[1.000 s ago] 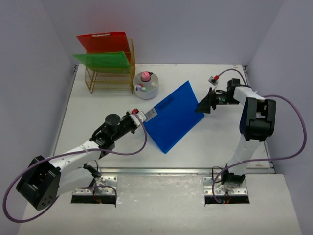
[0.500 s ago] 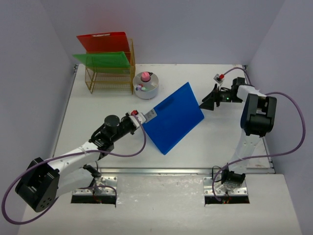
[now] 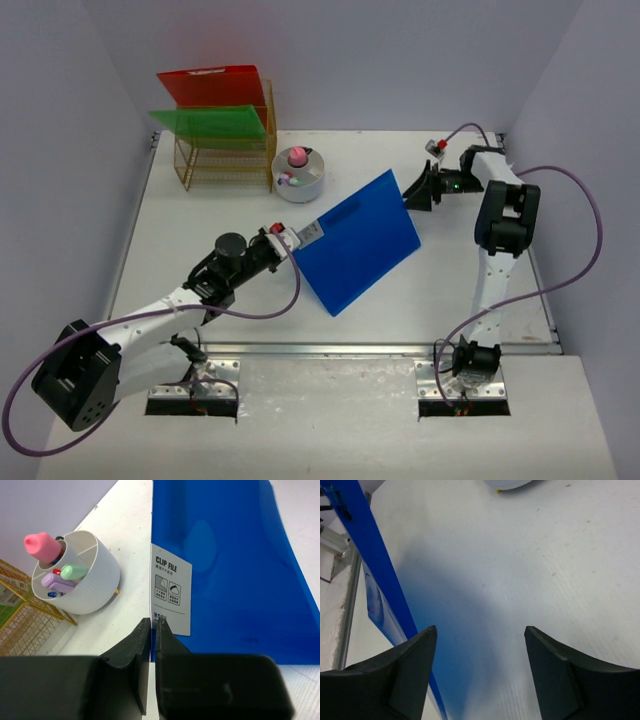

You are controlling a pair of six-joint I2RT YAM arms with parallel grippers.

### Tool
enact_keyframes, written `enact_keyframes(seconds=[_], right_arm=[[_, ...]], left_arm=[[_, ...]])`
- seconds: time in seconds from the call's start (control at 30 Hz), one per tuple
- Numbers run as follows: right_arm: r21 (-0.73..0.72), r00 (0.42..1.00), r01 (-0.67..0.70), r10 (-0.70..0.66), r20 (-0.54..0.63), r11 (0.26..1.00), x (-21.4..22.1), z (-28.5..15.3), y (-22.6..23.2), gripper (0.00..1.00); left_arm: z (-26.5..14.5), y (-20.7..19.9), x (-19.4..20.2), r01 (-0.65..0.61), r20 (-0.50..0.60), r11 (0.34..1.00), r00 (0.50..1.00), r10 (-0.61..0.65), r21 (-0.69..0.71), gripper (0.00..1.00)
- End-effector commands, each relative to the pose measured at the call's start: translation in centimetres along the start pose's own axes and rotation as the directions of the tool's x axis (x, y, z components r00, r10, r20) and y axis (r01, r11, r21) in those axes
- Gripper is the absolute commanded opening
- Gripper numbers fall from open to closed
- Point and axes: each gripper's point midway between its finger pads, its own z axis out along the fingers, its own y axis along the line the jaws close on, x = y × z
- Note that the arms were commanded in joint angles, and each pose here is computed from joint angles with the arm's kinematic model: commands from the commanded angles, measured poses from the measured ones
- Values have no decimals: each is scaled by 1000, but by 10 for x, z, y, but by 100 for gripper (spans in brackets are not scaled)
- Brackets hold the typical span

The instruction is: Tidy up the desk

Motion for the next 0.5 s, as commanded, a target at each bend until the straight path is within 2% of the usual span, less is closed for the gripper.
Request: enact_keyframes(seconds=[0.0,0.07,0.23,0.3,0.37,0.47], right_arm=[[-119,992,-120,116,-40,986,7,14,68,63],[-113,992,-128,125,-30,985,5,11,68,50],[-88,991,-134,135,8,987,-18,-1,76,7],[-75,995,-91,94,28,993,-34,-8,89,1],[-65,998,-52,54,35,997,-47,-12,105,5],[-49,999,-53,53,0,997,-49,-17,114,42]], left_arm=[[4,17,-37,-1,103,998,995,7,-56,0],[4,17,-35,15,96,998,995,-9,-64,0],[0,16,-22,44,63,995,997,-38,-86,0],[-1,15,-16,67,47,993,997,-63,-93,0],[-2,13,-12,85,42,992,996,-81,-93,0],[-2,13,-7,106,34,989,994,-103,-105,0]])
